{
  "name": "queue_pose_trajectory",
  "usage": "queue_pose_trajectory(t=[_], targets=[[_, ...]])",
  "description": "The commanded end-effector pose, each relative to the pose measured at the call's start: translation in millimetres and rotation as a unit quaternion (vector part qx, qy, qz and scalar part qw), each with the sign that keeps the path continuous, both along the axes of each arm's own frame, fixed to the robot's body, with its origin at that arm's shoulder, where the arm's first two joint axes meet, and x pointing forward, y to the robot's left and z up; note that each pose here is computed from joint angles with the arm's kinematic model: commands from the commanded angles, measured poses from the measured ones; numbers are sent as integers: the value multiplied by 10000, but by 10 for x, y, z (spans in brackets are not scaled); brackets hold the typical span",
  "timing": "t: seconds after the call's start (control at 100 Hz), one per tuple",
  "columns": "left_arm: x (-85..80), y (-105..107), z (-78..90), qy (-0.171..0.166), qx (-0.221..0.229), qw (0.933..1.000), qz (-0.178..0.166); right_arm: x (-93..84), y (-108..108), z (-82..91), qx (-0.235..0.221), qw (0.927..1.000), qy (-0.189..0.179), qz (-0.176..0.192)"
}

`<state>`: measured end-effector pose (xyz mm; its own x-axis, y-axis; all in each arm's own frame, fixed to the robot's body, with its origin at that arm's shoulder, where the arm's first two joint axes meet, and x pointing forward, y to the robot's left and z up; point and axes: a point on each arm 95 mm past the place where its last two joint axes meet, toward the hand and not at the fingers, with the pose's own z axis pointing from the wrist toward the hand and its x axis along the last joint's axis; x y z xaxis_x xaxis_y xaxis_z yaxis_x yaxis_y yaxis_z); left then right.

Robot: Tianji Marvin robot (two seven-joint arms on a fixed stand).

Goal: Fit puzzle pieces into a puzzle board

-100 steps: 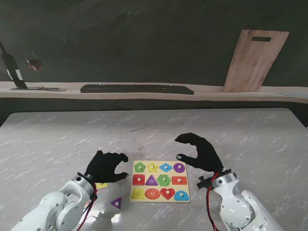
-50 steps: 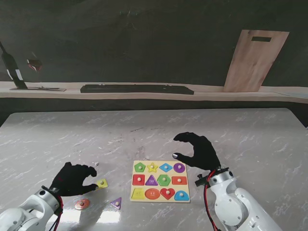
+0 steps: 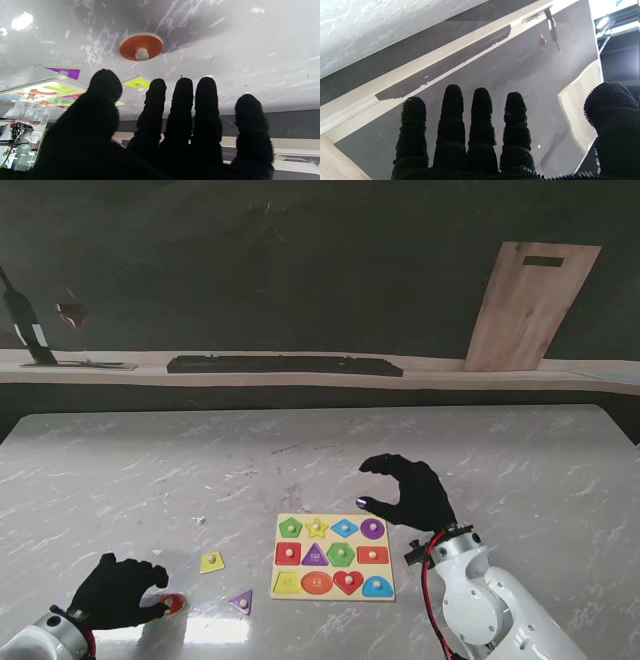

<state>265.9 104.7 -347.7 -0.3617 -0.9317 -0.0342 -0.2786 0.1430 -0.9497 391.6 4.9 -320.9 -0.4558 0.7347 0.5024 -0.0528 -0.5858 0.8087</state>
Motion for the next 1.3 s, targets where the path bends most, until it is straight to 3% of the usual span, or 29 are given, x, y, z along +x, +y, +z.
queue_pose_trajectory(t=[0.0, 0.22, 1.29], targets=[[-19, -6, -34, 4, 45, 10000, -4, -20, 11, -8, -16, 10000, 1, 1], [3, -35, -96, -183, 214, 9996, -62, -29, 10, 10, -22, 10000, -18, -25], [80, -147, -272, -122, 137, 9998, -12, -14, 3, -2, -49, 10000, 66, -41]])
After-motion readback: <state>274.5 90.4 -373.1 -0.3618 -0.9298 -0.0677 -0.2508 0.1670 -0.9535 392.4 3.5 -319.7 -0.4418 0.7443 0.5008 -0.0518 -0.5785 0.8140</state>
